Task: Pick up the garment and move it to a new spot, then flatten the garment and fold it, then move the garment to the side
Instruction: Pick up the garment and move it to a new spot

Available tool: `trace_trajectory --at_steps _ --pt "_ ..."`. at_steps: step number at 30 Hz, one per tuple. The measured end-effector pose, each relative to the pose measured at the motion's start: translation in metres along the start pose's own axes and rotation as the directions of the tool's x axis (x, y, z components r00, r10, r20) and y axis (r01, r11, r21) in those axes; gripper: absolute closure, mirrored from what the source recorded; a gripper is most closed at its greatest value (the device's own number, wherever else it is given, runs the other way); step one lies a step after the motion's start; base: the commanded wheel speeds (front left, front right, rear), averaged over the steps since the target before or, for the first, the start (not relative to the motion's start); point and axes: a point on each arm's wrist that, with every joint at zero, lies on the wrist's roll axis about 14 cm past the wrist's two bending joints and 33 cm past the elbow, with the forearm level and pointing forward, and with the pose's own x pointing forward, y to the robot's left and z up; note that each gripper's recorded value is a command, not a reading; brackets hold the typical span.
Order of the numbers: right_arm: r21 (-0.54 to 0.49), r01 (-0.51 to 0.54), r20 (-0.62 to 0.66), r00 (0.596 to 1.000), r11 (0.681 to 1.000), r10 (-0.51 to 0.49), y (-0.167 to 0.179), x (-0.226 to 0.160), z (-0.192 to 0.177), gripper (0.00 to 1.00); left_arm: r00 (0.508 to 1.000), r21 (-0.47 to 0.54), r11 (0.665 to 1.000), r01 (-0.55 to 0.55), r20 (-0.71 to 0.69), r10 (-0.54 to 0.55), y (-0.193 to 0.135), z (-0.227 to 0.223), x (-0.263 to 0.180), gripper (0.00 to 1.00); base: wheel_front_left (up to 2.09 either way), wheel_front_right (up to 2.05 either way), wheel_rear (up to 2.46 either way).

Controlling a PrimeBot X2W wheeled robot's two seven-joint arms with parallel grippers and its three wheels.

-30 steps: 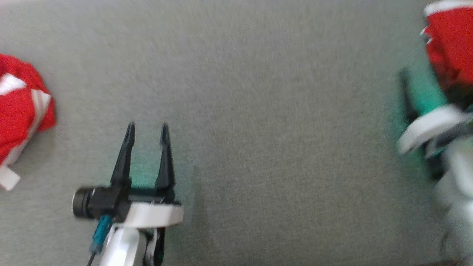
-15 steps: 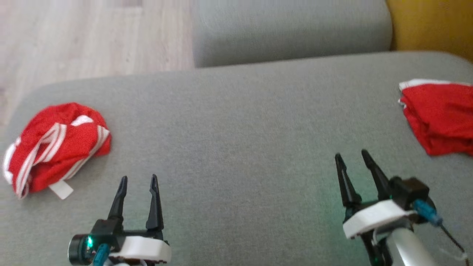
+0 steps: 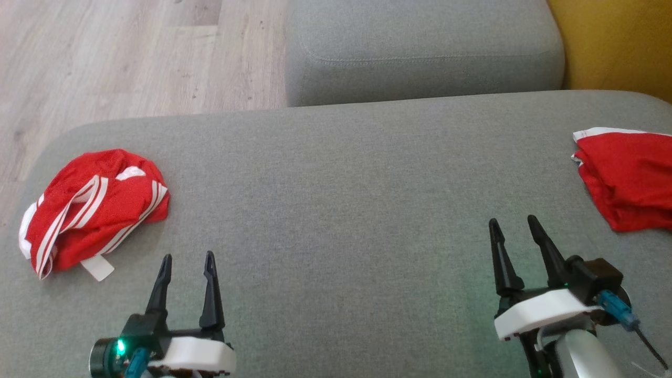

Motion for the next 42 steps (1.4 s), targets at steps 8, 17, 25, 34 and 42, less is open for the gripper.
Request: trace_trajectory --at_steps 8,17,25,34,42 --pt "-0.007 0.008 -0.017 1.000 1.000 -0.008 -0.002 -0.001 -0.006 0.00 1.000 0.000 1.000 -0.007 -0.007 0.007 0.002 -0.002 0.000 0.00 0.00 0.00 0.00" --pt "-0.007 -0.074 -0.038 0.997 0.997 0.074 0.023 0.016 -0.012 0.00 0.994 -0.003 0.994 -0.110 0.003 0.110 0.032 0.001 -0.014 0.00 0.00 0.00 0.00" --pt "0.003 -0.249 -0.080 0.965 0.969 0.248 0.081 0.041 -0.027 0.00 0.947 -0.012 0.947 -0.320 0.020 0.321 0.095 0.006 -0.051 0.00 0.00 0.00 0.00" --pt "0.025 -0.395 -0.112 0.912 0.918 0.395 0.134 0.065 -0.044 0.00 0.860 0.006 0.861 -0.509 0.035 0.508 0.156 0.014 -0.089 0.00 0.00 0.00 0.00" --pt "-0.027 -0.416 -0.144 0.901 0.909 0.408 0.112 0.107 -0.068 0.00 0.903 0.071 0.904 -0.423 0.116 0.413 0.173 0.059 0.006 0.00 0.00 0.00 0.00"
